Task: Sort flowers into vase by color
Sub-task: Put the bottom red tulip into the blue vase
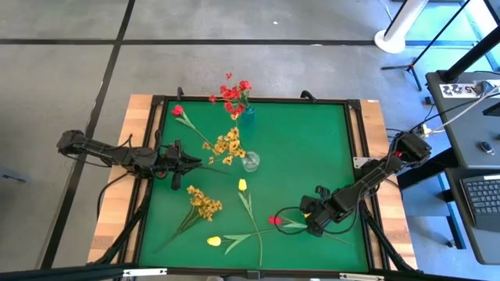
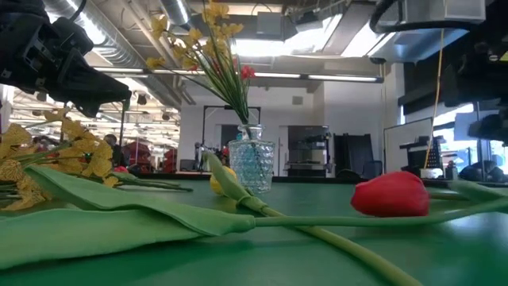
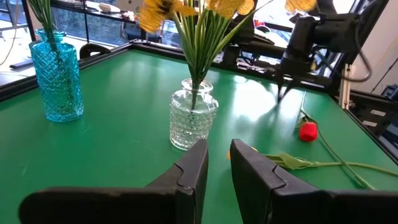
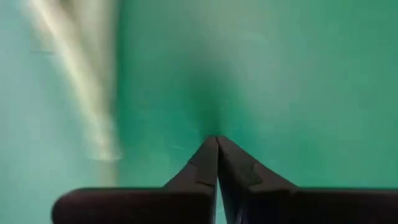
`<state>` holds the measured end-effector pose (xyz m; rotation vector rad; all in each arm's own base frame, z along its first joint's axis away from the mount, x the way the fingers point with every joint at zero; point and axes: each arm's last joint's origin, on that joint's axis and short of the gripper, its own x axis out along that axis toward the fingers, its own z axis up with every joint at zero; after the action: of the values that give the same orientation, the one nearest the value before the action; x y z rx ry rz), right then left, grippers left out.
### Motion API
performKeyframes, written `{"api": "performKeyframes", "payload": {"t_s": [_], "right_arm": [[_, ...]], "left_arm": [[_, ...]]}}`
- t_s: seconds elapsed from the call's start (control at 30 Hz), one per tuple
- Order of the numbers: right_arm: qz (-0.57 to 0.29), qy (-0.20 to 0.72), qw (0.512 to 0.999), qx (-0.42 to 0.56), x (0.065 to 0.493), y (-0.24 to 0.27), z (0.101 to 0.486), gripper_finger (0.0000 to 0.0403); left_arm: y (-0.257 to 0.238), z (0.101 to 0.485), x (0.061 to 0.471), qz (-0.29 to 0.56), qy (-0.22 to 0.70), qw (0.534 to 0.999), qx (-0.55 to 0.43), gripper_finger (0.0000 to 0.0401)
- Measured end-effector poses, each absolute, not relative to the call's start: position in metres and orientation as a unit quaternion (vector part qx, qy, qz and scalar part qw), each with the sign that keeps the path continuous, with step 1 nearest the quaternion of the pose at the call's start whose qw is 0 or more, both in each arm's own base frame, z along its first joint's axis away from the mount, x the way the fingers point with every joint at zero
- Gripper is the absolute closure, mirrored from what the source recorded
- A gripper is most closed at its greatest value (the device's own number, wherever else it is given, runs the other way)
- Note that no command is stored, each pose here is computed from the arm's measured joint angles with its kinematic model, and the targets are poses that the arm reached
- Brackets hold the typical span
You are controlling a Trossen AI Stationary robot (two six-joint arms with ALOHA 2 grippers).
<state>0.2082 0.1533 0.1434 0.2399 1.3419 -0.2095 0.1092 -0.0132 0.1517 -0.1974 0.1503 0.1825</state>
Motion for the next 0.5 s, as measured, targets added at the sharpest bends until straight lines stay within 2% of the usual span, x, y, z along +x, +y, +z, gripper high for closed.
{"api": "performKeyframes", "payload": {"t_s": [0.07, 0.17, 0.33, 0.5], "right_arm": [[-0.110, 0.627, 0.767, 0.081, 0.211, 0.152, 0.154, 0.0382], [-0.094, 0.604, 0.787, 0.083, 0.222, 0.160, 0.174, 0.0345], [-0.050, 0.576, 0.810, 0.098, 0.228, 0.174, 0.181, 0.0255], [-0.043, 0.587, 0.803, 0.094, 0.229, 0.183, 0.169, 0.0171]], "left_arm": [[-0.013, 0.152, 0.109, 0.091, 0.075, 0.988, -0.098, 0.0335], [-0.013, 0.152, 0.109, 0.091, 0.075, 0.988, -0.098, 0.0335], [-0.013, 0.152, 0.109, 0.090, 0.075, 0.988, -0.098, 0.0335], [-0.013, 0.152, 0.109, 0.091, 0.075, 0.988, -0.098, 0.0335]]}}
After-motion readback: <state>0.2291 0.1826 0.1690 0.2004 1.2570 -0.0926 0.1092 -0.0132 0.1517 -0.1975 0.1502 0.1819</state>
